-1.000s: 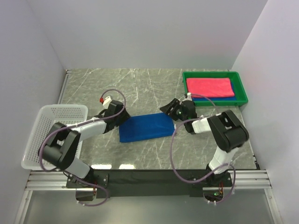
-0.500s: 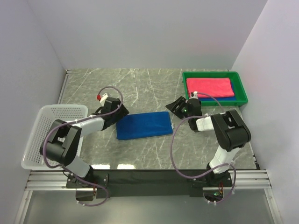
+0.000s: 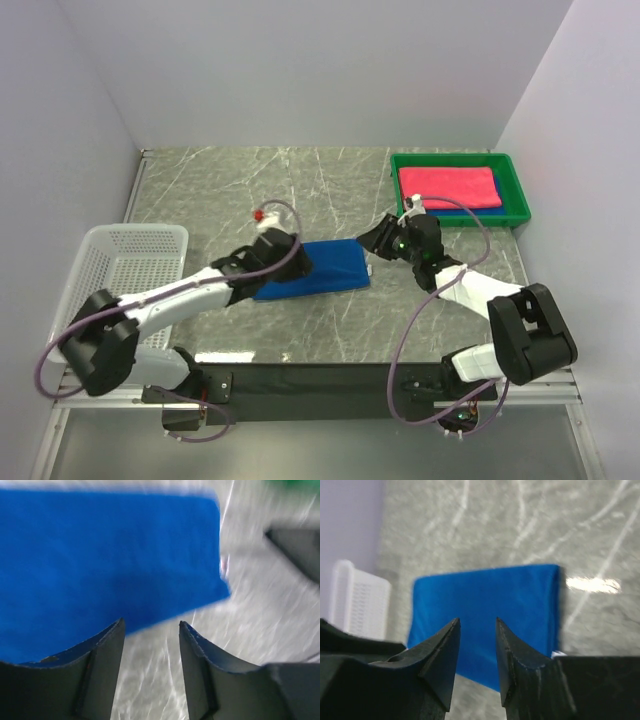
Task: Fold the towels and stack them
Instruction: Smooth out wrinkles on the folded towel
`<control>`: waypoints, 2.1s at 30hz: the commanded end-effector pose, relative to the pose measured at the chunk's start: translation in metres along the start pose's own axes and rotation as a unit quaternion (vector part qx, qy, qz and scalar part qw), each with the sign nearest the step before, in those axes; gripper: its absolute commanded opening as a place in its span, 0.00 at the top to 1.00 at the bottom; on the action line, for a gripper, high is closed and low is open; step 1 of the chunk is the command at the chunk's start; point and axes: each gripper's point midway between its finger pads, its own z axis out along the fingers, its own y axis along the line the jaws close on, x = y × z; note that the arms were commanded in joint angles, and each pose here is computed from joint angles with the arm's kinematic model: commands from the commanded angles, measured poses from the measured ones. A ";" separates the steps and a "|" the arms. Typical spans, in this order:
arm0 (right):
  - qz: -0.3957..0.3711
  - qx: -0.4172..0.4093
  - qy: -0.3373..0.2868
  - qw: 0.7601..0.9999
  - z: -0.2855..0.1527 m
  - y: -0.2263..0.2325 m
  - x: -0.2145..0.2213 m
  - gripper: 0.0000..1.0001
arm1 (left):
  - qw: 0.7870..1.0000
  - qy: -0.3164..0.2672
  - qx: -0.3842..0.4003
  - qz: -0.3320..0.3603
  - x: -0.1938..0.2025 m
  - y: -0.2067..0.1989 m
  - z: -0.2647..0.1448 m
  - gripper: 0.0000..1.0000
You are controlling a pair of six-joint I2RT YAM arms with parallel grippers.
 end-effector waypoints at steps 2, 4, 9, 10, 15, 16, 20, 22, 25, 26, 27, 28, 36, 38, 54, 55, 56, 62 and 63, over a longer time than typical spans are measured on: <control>-0.058 0.007 0.033 0.998 0.001 -0.001 0.002 0.59 | 0.994 0.036 0.030 0.097 0.034 -0.043 0.016 0.50; -0.061 -0.001 0.054 0.997 0.010 -0.002 0.007 0.59 | 0.989 0.023 0.034 0.140 0.035 -0.062 0.022 0.53; -0.065 -0.004 0.062 0.996 0.036 -0.001 -0.002 0.60 | 0.980 0.027 0.032 0.196 0.046 -0.074 0.055 0.60; -0.060 0.002 0.074 0.995 0.044 -0.008 0.003 0.60 | 0.979 0.025 0.039 0.201 0.045 -0.079 0.058 0.62; -0.045 -0.014 0.092 0.995 0.065 -0.005 0.003 0.62 | 0.971 0.053 0.054 0.225 0.065 -0.081 0.073 0.68; -0.041 -0.009 0.098 0.994 0.069 -0.011 0.007 0.62 | 0.970 0.058 0.054 0.230 0.073 -0.080 0.073 0.68; -0.028 0.005 0.101 0.995 0.081 -0.022 0.007 0.62 | 0.965 0.089 0.047 0.240 0.101 -0.065 0.076 0.70; -0.014 0.016 0.110 0.994 0.087 -0.033 0.014 0.62 | 0.964 0.106 0.039 0.240 0.114 -0.053 0.076 0.71; 0.001 0.029 0.116 0.993 0.094 -0.046 0.018 0.62 | 0.963 0.121 0.026 0.239 0.127 -0.038 0.076 0.73; 0.005 0.032 0.116 0.993 0.096 -0.048 0.018 0.62 | 0.963 0.124 0.023 0.237 0.129 -0.036 0.076 0.73; 0.015 0.038 0.118 0.992 0.098 -0.055 0.020 0.62 | 0.962 0.129 0.021 0.238 0.132 -0.032 0.075 0.74; 0.020 0.039 0.119 0.992 0.099 -0.057 0.021 0.62 | 0.962 0.131 0.020 0.237 0.133 -0.030 0.074 0.74; 0.021 0.014 0.105 0.994 0.093 -0.042 0.006 0.62 | 0.964 0.116 0.033 0.236 0.122 -0.051 0.066 0.64; 0.016 0.011 0.100 0.995 0.087 -0.035 0.001 0.62 | 0.968 0.101 0.045 0.227 0.110 -0.069 0.059 0.59; 0.027 -0.027 0.069 0.997 -0.005 0.004 0.021 0.61 | 0.994 0.021 -0.056 0.093 0.046 -0.023 -0.006 0.60; 0.031 -0.022 0.079 0.996 -0.010 -0.002 0.034 0.61 | 0.994 0.018 -0.074 0.076 0.043 -0.002 -0.010 0.60; 0.032 -0.022 0.080 0.996 -0.013 -0.003 0.038 0.61 | 0.995 0.019 -0.081 0.056 0.043 0.008 -0.011 0.60; 0.036 -0.011 0.096 0.995 -0.024 -0.017 0.061 0.61 | 0.993 0.007 -0.119 -0.019 0.032 0.078 -0.018 0.63; 0.037 -0.007 0.100 0.994 -0.023 -0.020 0.065 0.61 | 0.993 0.011 -0.117 -0.026 0.032 0.082 -0.018 0.64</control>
